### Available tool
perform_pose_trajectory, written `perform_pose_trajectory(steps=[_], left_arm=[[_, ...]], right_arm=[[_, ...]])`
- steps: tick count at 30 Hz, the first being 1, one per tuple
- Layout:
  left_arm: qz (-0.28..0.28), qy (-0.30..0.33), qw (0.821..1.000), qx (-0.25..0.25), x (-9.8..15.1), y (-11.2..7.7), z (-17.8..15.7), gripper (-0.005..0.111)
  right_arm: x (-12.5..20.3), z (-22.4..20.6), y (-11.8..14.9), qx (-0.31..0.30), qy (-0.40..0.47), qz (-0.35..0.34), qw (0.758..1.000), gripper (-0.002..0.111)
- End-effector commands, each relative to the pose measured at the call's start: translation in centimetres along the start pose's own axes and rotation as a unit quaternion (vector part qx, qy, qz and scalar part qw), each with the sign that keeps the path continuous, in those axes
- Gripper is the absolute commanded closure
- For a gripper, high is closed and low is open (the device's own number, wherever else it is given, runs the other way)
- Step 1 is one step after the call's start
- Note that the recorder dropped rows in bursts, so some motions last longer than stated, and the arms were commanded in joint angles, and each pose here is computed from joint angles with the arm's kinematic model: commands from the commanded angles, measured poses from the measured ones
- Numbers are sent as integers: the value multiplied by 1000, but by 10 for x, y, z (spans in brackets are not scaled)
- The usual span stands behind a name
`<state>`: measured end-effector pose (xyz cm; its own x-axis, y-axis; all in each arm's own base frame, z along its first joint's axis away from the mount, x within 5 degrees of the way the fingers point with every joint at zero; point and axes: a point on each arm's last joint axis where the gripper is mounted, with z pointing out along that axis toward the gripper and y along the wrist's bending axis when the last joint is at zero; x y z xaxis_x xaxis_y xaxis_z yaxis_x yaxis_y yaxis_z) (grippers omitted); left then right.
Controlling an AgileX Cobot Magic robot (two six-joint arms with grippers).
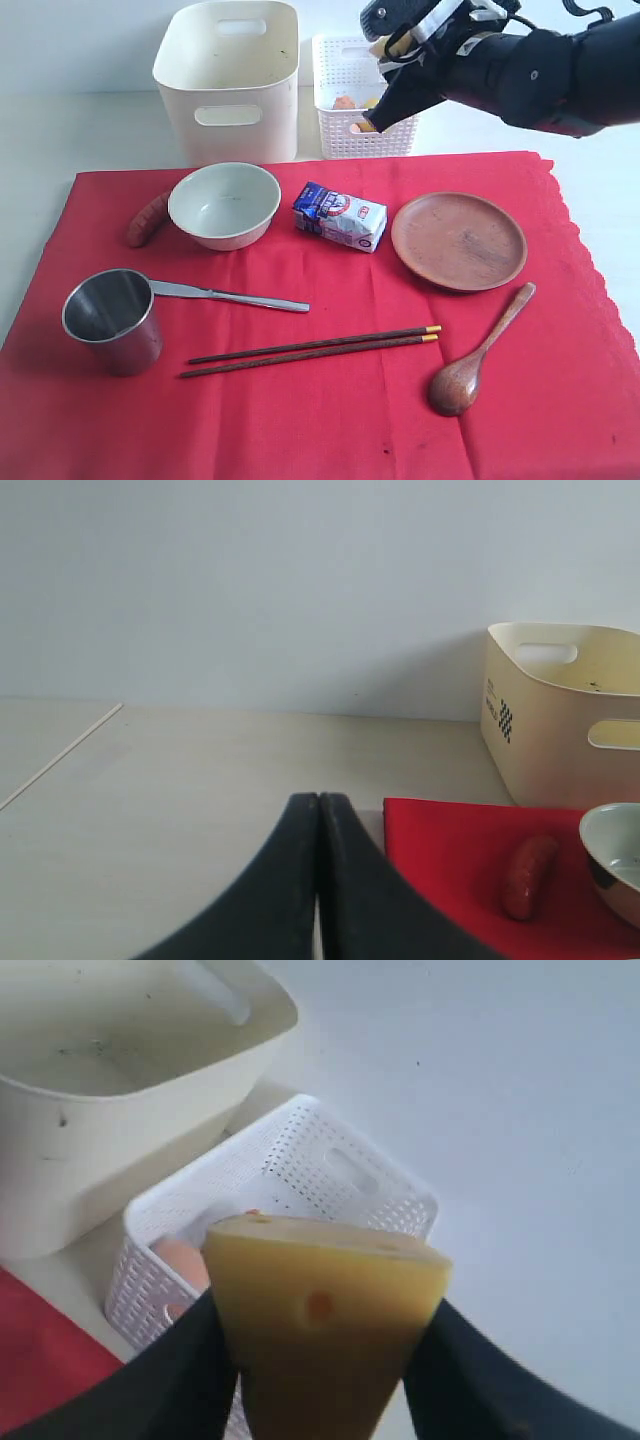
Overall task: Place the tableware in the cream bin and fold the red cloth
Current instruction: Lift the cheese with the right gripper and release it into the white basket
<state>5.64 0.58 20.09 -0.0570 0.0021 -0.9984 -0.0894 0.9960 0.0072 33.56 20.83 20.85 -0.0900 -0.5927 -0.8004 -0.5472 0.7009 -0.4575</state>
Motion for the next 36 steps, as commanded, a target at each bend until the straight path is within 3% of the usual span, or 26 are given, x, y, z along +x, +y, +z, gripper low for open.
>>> perform_pose_trajectory(steps=[1, 5, 14, 36], left_arm=[[5, -2, 1000, -1, 0, 0, 0, 106], [5, -2, 1000, -1, 0, 0, 0, 106], [5, -2, 1000, -1, 0, 0, 0, 106], [5, -2, 1000, -1, 0, 0, 0, 106]], right_arm=[[-2, 34, -14, -31, 38, 29, 998, 108], [-3, 78, -26, -75, 78, 61, 992, 108], [6, 125, -34, -89, 101, 133, 982, 108], [11, 135, -31, -80, 99, 154, 980, 108]])
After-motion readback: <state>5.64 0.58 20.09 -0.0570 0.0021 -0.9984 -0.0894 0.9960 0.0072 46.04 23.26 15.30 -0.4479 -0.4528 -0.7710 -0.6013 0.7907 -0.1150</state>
